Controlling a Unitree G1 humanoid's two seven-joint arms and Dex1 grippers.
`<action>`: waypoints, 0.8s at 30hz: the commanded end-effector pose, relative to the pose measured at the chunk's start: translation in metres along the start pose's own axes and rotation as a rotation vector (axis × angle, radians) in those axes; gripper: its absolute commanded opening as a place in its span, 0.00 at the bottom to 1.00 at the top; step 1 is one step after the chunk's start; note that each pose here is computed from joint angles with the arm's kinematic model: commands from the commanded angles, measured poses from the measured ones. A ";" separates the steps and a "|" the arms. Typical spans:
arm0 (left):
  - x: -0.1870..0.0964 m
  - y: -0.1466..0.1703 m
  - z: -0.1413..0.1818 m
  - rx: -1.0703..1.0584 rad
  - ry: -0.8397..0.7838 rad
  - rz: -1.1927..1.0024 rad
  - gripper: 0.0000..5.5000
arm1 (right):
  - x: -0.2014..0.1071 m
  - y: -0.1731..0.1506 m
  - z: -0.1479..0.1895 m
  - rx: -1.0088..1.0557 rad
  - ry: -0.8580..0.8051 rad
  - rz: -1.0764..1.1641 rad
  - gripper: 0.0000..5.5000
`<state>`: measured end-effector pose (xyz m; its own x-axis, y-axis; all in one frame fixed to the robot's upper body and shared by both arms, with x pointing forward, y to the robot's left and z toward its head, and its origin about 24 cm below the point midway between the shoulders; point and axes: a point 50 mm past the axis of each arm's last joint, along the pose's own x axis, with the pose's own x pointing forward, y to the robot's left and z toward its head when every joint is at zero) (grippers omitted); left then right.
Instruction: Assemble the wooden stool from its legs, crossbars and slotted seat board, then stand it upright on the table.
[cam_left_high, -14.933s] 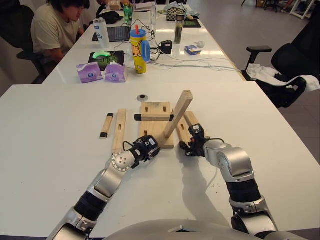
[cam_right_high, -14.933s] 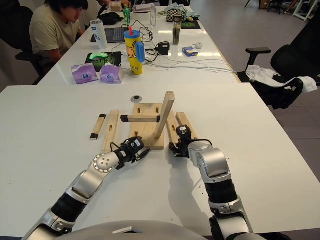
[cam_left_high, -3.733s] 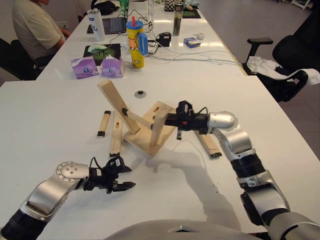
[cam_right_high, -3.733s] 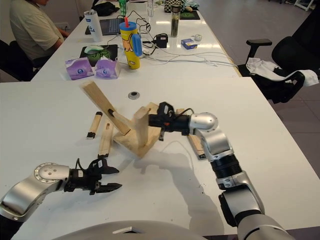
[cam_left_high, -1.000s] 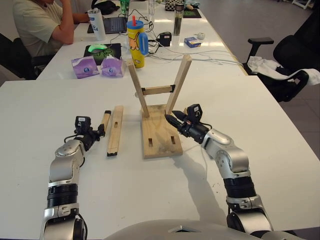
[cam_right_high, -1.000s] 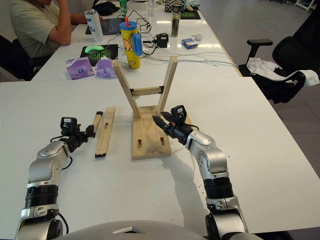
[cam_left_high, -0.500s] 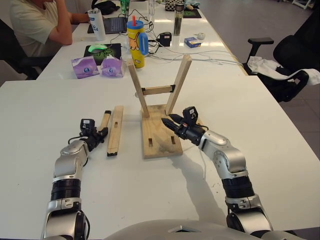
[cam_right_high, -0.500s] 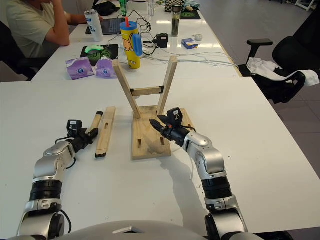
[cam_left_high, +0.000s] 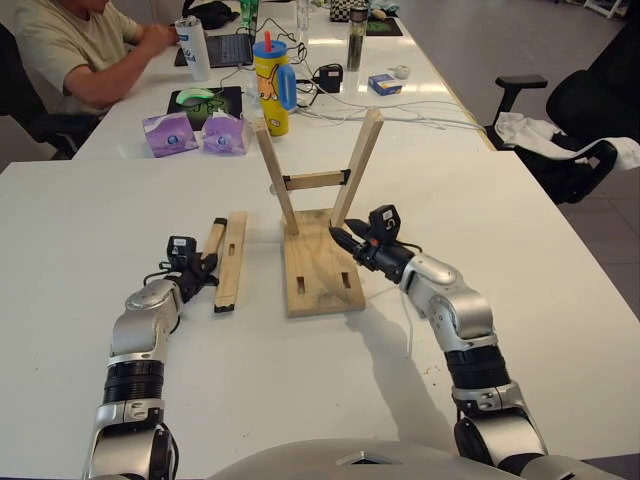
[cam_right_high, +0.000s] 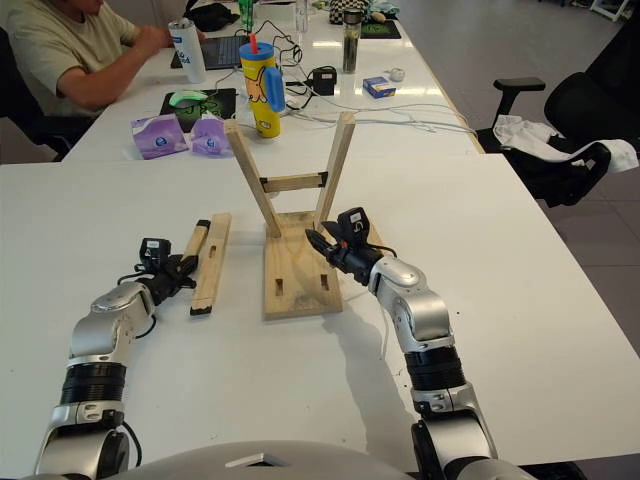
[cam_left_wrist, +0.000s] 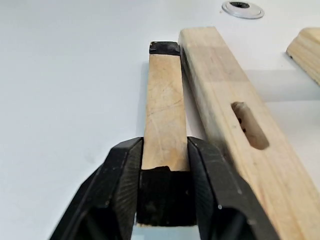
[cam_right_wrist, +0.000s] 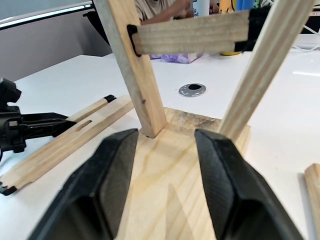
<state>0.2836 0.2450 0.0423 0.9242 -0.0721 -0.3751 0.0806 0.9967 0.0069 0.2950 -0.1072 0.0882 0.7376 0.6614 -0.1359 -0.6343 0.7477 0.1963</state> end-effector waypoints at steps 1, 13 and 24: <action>-0.008 0.007 0.048 0.077 -0.249 0.058 0.24 | -0.001 0.005 0.008 0.068 -0.029 0.057 0.39; -0.052 -0.069 0.106 0.360 -0.735 -0.271 0.24 | -0.017 0.014 0.056 0.494 -0.249 0.317 0.57; -0.048 -0.127 0.084 0.478 -0.690 -0.581 0.24 | -0.015 0.014 0.079 0.657 -0.337 0.375 0.61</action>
<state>0.2607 0.1207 0.1395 0.7035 -0.6847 0.1905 0.5825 0.7091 0.3973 0.2889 -0.1085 0.1648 0.5842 0.7472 0.3169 -0.6756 0.2314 0.7000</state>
